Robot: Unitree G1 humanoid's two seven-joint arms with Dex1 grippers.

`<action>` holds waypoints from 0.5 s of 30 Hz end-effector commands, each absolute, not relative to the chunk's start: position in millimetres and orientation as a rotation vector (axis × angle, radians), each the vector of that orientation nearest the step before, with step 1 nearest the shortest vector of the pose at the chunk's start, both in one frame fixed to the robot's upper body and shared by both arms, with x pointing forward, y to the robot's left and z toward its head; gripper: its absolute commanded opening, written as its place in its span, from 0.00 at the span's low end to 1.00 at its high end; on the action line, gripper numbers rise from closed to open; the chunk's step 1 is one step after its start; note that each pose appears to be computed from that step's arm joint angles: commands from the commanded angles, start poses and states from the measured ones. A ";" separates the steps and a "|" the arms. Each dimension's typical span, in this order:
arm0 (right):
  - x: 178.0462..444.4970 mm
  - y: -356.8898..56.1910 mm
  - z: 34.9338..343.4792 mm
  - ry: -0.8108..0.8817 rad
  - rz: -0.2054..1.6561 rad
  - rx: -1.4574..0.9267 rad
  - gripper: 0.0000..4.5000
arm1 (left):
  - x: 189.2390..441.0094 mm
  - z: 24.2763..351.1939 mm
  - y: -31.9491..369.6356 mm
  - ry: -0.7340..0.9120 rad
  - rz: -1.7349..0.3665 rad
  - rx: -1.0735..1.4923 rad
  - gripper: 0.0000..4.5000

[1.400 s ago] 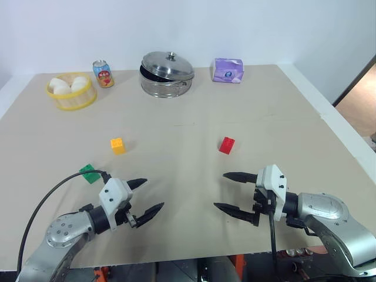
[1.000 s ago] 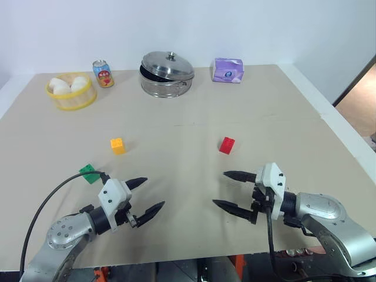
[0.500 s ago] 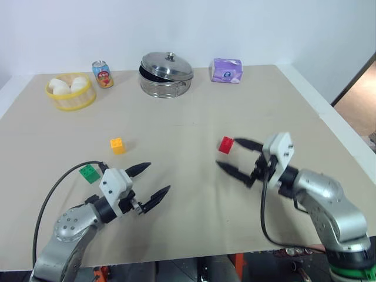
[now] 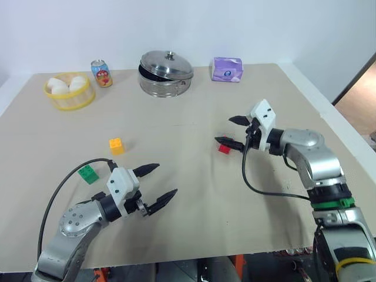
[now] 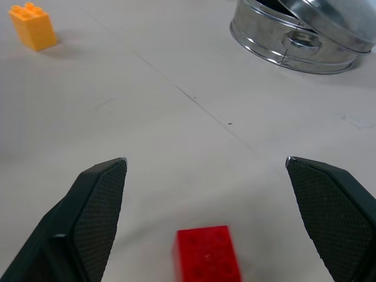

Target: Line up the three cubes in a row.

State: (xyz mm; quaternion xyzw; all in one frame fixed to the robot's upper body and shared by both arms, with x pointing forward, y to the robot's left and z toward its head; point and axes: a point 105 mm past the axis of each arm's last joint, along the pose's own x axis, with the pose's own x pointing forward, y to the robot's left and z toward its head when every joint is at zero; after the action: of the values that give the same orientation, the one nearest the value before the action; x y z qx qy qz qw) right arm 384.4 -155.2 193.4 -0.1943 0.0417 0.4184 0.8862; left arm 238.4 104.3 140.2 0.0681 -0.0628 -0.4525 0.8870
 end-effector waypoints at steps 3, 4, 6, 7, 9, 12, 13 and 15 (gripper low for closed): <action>389.9 -158.9 190.3 0.132 0.901 -0.441 1.00 | 231.3 153.9 101.1 -0.190 -0.946 0.155 0.99; 391.1 -160.8 187.9 0.147 0.899 -0.444 1.00 | 231.2 154.9 101.3 -0.194 -0.946 0.158 0.99; 393.6 -164.2 184.5 0.170 0.892 -0.446 1.00 | 231.4 157.0 101.8 -0.203 -0.946 0.170 0.99; 394.4 -165.5 182.8 0.185 0.889 -0.442 1.00 | 231.7 158.3 102.0 -0.207 -0.948 0.176 0.99; 395.0 -165.5 180.9 0.199 0.894 -0.444 1.00 | 232.8 160.5 102.3 -0.210 -0.948 0.182 0.99; 398.5 -165.9 173.9 0.227 0.889 -0.457 1.00 | 233.5 160.9 102.0 -0.209 -0.951 0.186 0.99; 399.8 -166.6 171.3 0.237 0.885 -0.460 1.00 | 233.4 160.9 101.6 -0.209 -0.953 0.187 0.99; 400.2 -165.9 168.1 0.251 0.894 -0.455 1.00 | 233.3 160.8 101.2 -0.208 -0.955 0.189 0.99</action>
State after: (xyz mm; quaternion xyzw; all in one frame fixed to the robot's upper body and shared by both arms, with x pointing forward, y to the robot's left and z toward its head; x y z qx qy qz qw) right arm 398.0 -168.3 157.0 -0.2071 0.1357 0.4228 0.8718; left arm 237.8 103.7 148.4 0.0802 -0.0763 -0.4522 0.8850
